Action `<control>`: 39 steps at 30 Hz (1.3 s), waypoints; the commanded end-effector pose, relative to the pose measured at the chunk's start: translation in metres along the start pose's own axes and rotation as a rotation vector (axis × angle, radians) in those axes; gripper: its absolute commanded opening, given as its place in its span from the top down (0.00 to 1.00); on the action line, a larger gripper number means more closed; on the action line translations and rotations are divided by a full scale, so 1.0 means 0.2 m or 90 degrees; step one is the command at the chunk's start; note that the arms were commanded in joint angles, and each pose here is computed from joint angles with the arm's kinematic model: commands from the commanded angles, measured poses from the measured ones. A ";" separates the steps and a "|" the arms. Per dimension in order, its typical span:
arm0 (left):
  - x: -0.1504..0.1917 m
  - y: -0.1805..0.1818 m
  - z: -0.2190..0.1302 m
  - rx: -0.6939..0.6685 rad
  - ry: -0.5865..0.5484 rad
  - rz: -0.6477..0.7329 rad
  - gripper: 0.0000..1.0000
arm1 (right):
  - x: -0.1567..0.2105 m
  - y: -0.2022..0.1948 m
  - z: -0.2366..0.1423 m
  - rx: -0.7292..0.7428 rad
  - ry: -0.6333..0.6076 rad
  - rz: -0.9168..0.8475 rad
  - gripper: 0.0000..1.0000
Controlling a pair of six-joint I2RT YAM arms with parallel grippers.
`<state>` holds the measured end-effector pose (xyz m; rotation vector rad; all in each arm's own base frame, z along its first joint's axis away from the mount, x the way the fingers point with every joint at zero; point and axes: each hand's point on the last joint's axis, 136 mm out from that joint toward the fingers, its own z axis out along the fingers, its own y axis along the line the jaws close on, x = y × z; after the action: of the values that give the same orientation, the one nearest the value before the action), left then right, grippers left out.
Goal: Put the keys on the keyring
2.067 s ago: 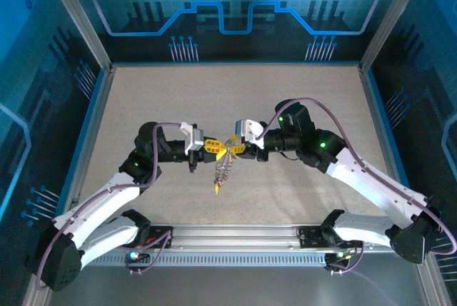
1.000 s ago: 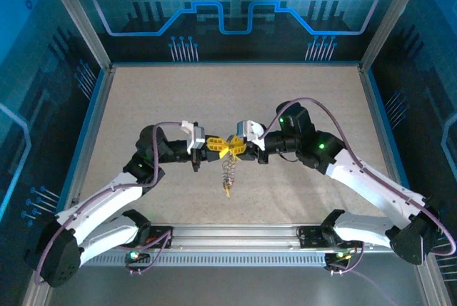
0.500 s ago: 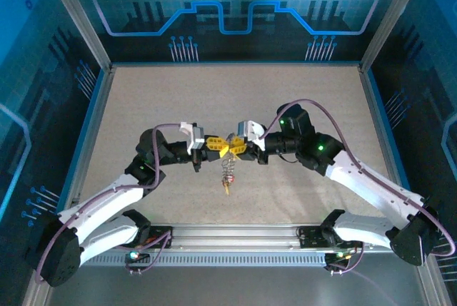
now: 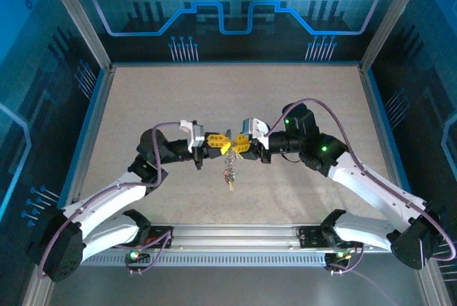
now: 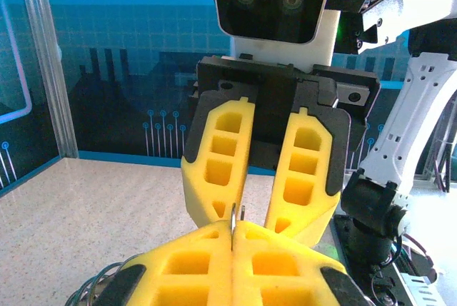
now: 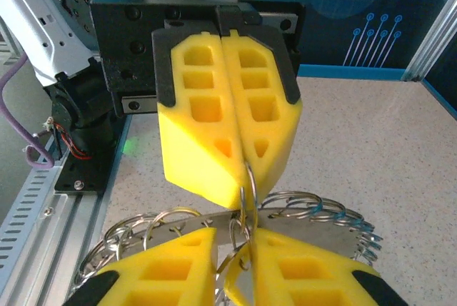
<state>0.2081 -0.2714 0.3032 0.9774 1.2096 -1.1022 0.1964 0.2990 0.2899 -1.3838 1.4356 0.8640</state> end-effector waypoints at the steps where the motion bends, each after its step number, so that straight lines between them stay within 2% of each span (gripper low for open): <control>1: -0.08 -0.04 0.01 0.018 -0.037 0.028 1.00 | -0.04 0.00 -0.01 -0.011 -0.020 -0.003 0.80; 9: -0.09 -0.04 0.02 0.022 -0.040 0.028 1.00 | -0.03 0.00 0.01 -0.021 -0.017 0.002 0.93; 14: -0.07 -0.03 0.01 0.014 -0.036 0.021 1.00 | -0.03 0.00 0.00 -0.021 -0.007 -0.001 0.96; 19: 0.05 -0.06 -0.03 0.006 0.049 0.009 0.85 | 0.02 0.01 -0.01 -0.026 0.047 0.008 1.00; 24: 0.16 -0.06 -0.08 -0.017 0.165 0.016 0.82 | 0.10 0.03 -0.02 -0.031 0.136 -0.013 1.00; 27: 0.18 -0.06 -0.09 -0.017 0.207 0.016 0.78 | 0.14 0.03 -0.03 -0.038 0.189 -0.031 1.00; 39: 0.20 -0.01 -0.03 -0.010 0.204 -0.016 0.73 | 0.18 0.02 0.01 -0.041 0.257 -0.060 1.00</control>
<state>0.2037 -0.2659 0.2540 1.1528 1.5084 -0.9729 0.1987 0.2871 0.2481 -1.6940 1.6689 0.6196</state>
